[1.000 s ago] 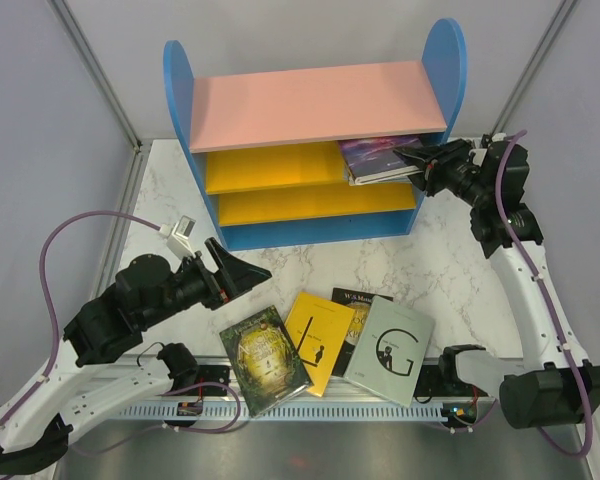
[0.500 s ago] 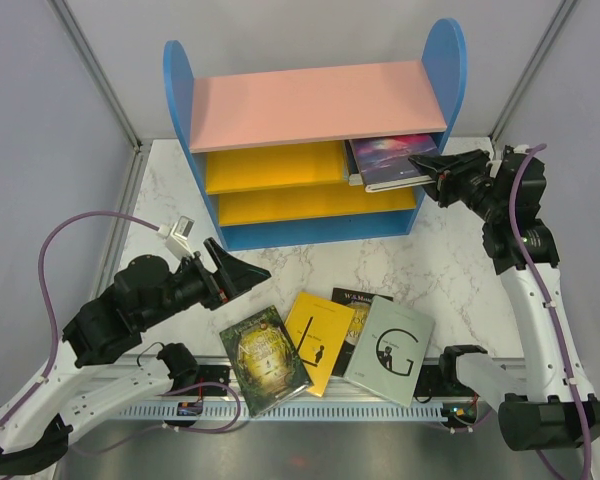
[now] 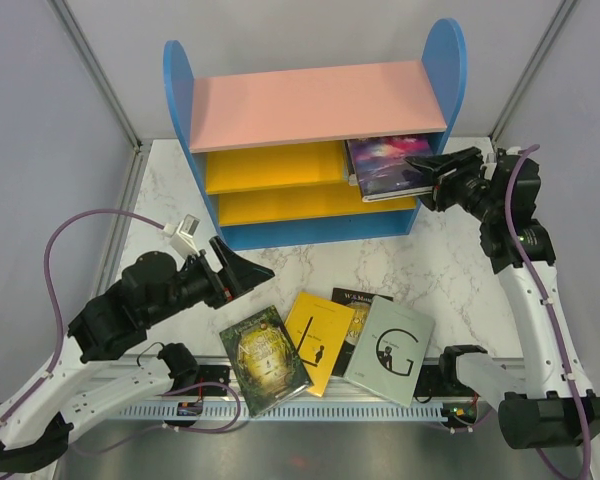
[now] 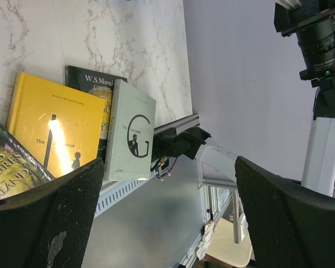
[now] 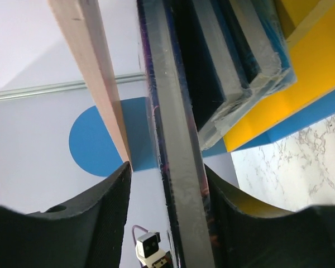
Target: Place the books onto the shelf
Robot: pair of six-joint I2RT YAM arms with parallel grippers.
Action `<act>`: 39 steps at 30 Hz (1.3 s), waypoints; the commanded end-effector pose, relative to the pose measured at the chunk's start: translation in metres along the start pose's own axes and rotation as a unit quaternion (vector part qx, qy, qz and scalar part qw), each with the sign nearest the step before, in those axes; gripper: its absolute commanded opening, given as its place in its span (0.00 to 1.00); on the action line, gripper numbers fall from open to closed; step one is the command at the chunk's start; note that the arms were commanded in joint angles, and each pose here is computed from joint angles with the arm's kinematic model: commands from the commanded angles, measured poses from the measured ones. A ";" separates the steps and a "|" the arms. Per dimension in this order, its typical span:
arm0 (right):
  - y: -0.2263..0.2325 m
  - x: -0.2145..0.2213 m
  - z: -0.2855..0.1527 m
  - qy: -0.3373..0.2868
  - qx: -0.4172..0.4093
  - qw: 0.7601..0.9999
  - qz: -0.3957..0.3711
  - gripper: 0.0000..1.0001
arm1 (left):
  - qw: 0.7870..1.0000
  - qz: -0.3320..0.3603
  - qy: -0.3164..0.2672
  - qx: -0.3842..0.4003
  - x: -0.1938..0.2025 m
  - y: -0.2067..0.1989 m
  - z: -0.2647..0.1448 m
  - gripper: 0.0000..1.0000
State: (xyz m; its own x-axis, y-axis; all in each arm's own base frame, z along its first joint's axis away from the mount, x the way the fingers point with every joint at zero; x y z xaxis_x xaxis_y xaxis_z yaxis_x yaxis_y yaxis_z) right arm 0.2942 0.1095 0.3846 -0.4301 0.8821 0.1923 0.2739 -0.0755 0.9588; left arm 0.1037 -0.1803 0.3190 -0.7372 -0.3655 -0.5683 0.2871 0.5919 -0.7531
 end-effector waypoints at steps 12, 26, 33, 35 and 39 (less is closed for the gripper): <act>-0.007 0.024 -0.022 0.064 -0.004 0.998 -0.006 0.61 | 1.000 0.012 -0.013 -0.001 -0.006 -0.002 0.005 1.00; -0.022 0.034 -0.033 0.089 0.010 0.996 -0.005 0.23 | 1.000 0.011 -0.007 -0.002 -0.005 -0.002 0.010 1.00; -0.022 0.030 -0.030 0.078 0.011 0.997 -0.001 0.12 | 1.000 0.012 -0.005 -0.003 -0.005 -0.003 0.012 1.00; -0.019 0.026 -0.025 0.071 0.013 0.997 0.002 0.10 | 1.000 0.012 -0.005 -0.002 -0.006 -0.004 0.012 1.00; -0.011 0.020 -0.011 0.069 0.018 0.997 -0.004 0.03 | 1.000 0.015 -0.004 -0.004 -0.006 -0.004 0.014 1.00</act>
State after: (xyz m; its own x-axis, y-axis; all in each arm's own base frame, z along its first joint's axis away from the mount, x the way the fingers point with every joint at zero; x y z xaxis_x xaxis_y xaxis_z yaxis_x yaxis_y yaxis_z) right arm 0.2589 0.1259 0.3748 -0.5697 0.7931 0.2155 0.2902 -0.0512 0.9556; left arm 0.1098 -0.1882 0.3109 -0.7537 -0.3460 -0.5587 0.2686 0.6137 -0.7424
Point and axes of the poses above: each gripper's point midway between its finger pads, its own z axis out along the fingers, its own y axis along the line the jaws close on, x = y × z, the point moved 3 cm from there along -z, back along the fingers, and after that the axes turned 12 degrees about z, right-handed, at the moved point
